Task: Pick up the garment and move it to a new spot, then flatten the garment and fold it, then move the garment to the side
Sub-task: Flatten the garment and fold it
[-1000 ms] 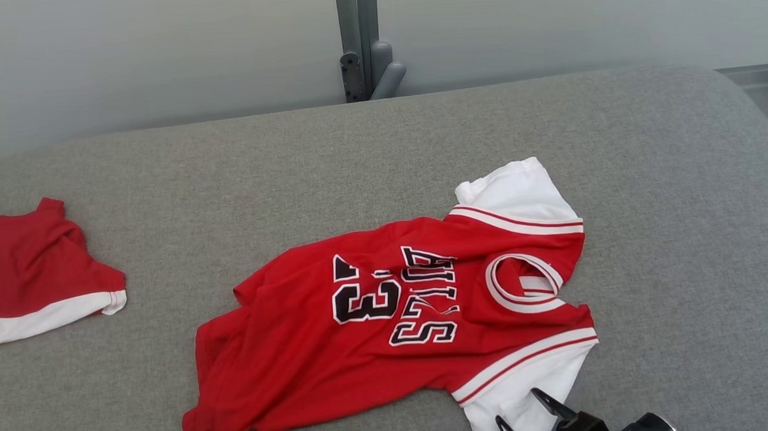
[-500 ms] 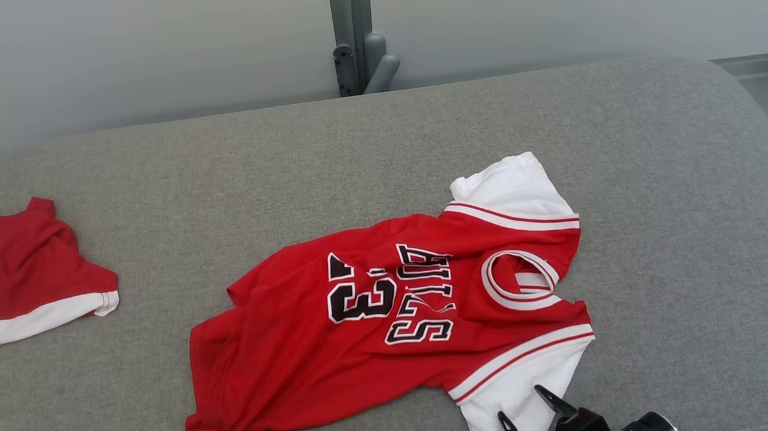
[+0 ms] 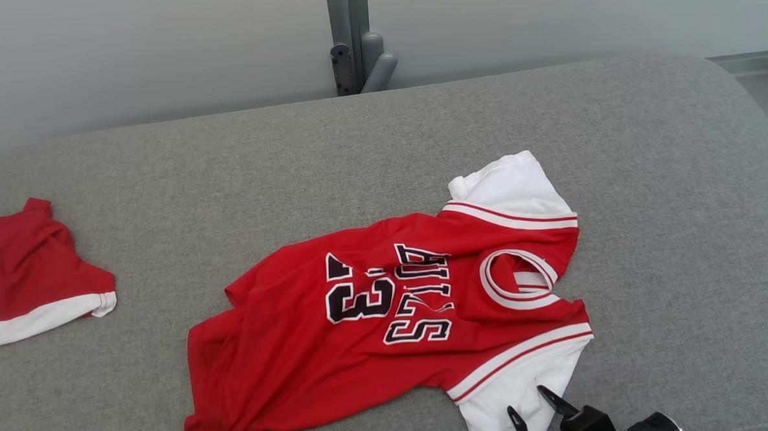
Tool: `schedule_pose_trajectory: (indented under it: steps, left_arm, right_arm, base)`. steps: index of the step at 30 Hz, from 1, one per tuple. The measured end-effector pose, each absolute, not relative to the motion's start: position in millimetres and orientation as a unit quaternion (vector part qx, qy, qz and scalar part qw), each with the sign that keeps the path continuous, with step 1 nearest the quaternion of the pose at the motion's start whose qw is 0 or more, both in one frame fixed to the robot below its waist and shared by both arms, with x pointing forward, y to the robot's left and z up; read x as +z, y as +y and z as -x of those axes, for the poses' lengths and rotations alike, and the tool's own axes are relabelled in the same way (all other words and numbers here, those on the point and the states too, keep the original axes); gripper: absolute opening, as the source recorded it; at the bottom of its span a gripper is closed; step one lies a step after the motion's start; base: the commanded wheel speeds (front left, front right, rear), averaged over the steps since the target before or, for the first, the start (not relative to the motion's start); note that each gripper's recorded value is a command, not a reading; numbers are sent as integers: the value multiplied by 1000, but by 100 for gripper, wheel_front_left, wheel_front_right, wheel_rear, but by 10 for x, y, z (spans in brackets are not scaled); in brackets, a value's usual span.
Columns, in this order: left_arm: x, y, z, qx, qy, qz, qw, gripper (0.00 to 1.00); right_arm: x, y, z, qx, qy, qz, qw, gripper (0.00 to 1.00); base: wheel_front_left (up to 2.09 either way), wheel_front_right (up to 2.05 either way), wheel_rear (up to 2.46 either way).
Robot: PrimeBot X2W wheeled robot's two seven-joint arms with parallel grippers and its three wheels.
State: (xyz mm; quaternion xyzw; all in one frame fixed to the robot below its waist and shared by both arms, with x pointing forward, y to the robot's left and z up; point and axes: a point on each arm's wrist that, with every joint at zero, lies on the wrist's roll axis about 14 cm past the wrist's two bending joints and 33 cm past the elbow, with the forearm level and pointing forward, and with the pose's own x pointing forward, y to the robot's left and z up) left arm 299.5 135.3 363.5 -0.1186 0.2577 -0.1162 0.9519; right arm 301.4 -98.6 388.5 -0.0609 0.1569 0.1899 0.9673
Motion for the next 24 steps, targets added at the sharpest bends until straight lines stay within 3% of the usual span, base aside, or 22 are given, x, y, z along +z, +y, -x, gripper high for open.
schedule_pose_trajectory:
  steps: [2,3,5,24]
  left_arm:
    - [3629,1357,-2991,-116,259,118,952,100]
    - [3627,1359,-2990,-115,259,118,952,100]
    - [3631,1365,-2995,-113,258,119,952,100]
    - [3693,1724,-2973,-65,252,111,959,100]
  right_arm:
    - [3881,-985,-3011,190,158,60,967,78]
    - [3880,-985,-3012,190,158,61,967,82]
    - [3883,-997,-3017,188,157,62,968,100]
    - [3849,-1054,-2956,177,164,61,969,100]
  base:
    - [0,0,0]
    - [0,0,0]
    - [0,0,0]
    - [0,0,0]
